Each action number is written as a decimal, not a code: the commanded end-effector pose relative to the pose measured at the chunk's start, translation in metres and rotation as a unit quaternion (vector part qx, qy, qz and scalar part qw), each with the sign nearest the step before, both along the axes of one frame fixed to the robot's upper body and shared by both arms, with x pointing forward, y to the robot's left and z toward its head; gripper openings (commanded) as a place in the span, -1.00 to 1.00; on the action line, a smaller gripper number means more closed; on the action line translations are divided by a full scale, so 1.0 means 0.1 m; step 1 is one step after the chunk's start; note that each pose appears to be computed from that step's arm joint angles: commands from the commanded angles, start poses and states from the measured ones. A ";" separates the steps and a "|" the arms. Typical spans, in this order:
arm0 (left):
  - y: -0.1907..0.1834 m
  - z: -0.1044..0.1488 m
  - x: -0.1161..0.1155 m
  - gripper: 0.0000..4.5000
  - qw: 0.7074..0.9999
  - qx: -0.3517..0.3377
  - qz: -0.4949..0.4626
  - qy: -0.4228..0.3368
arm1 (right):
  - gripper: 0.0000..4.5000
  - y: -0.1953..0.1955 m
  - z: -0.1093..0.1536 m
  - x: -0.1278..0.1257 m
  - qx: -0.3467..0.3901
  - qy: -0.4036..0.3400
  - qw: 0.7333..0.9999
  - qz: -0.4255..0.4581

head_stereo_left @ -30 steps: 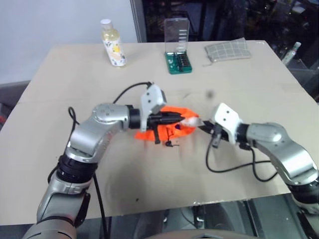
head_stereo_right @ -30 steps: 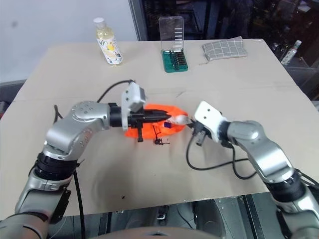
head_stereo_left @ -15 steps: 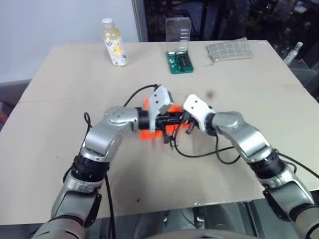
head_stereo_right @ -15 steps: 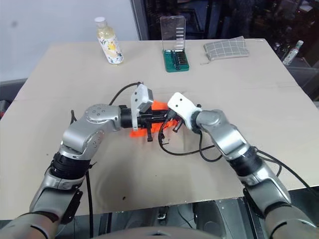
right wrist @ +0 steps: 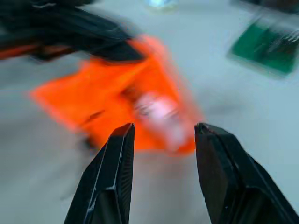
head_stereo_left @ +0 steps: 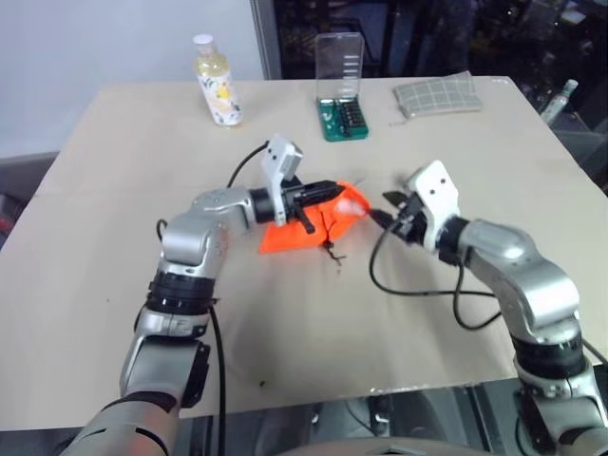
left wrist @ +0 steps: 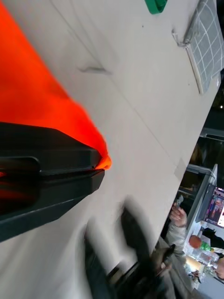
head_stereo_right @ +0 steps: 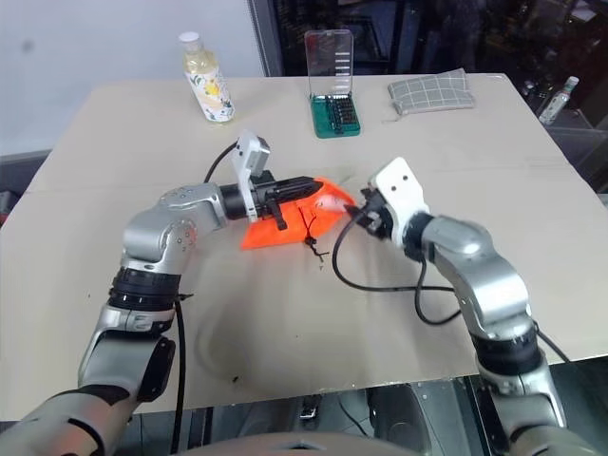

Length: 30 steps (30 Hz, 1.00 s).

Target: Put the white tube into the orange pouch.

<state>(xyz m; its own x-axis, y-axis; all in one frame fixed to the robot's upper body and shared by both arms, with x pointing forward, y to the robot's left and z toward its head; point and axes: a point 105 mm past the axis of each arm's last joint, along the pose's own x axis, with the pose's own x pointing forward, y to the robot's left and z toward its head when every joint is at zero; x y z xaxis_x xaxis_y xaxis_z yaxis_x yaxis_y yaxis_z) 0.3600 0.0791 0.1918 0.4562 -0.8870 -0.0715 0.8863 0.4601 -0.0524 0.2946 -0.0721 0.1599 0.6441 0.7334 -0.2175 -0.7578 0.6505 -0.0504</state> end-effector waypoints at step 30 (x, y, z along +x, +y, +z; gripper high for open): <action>-0.08 0.29 -0.03 -1.00 0.999 -0.023 0.023 -0.025 | 0.53 0.33 -0.42 0.28 -0.101 -0.091 0.991 0.009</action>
<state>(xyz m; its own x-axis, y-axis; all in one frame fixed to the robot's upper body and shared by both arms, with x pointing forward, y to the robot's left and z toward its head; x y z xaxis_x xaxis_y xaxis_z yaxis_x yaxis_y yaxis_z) 0.3638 0.0745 0.2021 0.5163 -0.8541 -0.0633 0.8509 0.5199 -0.0752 0.3197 -0.0456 0.1053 0.6670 0.6842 -0.2950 -0.7450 0.6110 -0.2675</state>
